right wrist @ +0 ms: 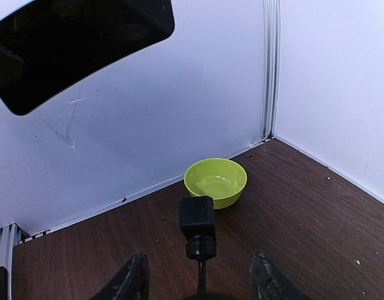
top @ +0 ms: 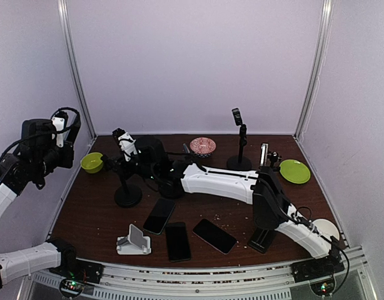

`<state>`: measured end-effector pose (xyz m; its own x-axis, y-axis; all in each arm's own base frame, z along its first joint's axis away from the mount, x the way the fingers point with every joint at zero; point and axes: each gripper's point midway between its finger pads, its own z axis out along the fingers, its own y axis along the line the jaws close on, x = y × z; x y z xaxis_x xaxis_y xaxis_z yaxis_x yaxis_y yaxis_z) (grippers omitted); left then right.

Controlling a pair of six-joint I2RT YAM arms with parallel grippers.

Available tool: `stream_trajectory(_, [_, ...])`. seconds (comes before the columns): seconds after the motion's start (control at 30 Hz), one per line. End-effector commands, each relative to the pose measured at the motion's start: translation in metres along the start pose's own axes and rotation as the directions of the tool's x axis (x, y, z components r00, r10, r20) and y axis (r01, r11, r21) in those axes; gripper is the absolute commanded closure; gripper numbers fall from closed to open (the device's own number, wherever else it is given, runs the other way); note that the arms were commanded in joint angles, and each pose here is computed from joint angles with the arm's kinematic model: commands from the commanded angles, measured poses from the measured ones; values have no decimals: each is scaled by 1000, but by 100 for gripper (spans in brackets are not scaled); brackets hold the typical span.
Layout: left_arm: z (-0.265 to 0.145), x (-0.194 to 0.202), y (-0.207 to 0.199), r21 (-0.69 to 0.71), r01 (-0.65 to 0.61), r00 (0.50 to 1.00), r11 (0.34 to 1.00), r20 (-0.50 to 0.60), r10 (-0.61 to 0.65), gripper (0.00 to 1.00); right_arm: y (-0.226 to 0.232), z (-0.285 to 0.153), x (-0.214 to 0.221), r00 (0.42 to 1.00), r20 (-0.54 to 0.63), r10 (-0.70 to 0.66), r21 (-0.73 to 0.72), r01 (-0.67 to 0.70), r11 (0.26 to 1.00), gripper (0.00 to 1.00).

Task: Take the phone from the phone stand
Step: Place the phone stand at the center of the board.

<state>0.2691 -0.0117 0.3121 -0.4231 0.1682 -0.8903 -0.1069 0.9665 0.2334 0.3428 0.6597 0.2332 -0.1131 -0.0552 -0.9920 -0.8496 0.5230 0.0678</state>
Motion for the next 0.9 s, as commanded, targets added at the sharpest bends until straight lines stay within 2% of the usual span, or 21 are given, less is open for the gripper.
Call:
stream_trajectory(0.0, [-6, -27, 7, -9, 79, 991, 997, 106, -77, 100, 7, -11, -35, 998, 61, -3, -20, 4, 1000, 43])
stream_trajectory(0.23, [-6, -27, 8, -12, 79, 991, 997, 107, -78, 100, 9, -31, -73, 995, 100, -17, -23, 19, 1000, 35])
stream_trajectory(0.5, [-10, -31, 5, 20, 83, 989, 996, 121, -85, 100, 9, -67, -119, 990, 129, -63, -9, 65, 998, 32])
stream_trajectory(0.6, [-10, -35, -4, 67, 91, 988, 994, 122, -98, 100, 1, -90, -130, 985, 129, -111, 34, 107, 994, 30])
stream_trajectory(0.87, [-17, -52, -48, 306, 75, 983, 949, 138, -123, 100, -47, -166, -121, 970, 23, -241, 256, 228, 940, 25])
